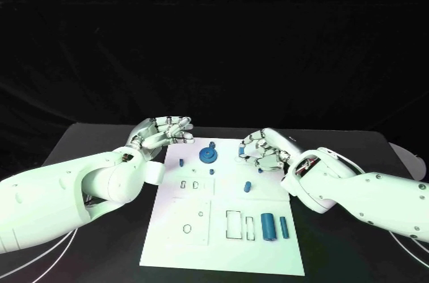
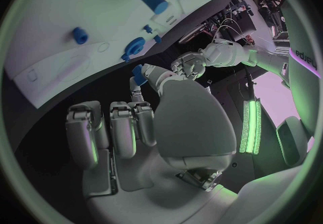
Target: Assemble the parts on the task board
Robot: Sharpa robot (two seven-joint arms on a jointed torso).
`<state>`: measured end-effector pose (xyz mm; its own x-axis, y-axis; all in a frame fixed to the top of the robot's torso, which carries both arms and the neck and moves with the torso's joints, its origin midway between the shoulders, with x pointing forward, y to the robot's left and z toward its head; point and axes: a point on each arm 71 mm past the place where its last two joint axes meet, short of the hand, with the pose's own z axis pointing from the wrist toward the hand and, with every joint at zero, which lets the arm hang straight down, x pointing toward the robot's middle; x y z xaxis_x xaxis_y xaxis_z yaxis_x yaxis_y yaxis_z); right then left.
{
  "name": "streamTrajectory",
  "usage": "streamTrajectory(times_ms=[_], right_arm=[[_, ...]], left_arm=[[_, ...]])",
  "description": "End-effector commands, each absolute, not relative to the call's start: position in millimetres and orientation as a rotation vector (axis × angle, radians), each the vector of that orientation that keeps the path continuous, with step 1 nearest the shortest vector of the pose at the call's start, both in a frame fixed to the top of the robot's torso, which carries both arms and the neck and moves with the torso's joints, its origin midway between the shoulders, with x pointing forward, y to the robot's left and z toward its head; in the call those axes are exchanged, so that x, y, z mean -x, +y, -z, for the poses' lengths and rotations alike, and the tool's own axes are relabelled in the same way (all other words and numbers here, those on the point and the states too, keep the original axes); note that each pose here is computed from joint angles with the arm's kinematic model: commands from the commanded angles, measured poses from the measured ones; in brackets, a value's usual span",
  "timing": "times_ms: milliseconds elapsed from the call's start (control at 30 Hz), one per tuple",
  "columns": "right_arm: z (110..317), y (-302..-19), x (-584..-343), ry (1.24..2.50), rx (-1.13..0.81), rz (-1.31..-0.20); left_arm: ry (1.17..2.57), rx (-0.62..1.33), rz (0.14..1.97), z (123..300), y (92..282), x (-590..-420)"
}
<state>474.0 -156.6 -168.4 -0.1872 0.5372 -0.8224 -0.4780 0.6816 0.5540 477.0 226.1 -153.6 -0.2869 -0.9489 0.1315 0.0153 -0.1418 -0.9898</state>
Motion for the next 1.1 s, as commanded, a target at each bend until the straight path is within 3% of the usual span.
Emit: streamTrajectory(times_ms=[33,500,1100], right_arm=[[170.9,-135.1,-469.9,1.534,-0.003,-0.876],[192.8,-67.0,-454.3,1.550,0.151,-0.895],[216.3,-44.3,-446.3,1.649,0.250,-0.843]], left_arm=[[1.323,1.123,1.561,153.1,225.3,-478.6],[1.325,1.122,1.563,153.8,222.4,-480.6],[1.329,1.121,1.569,153.7,220.5,-480.2]])
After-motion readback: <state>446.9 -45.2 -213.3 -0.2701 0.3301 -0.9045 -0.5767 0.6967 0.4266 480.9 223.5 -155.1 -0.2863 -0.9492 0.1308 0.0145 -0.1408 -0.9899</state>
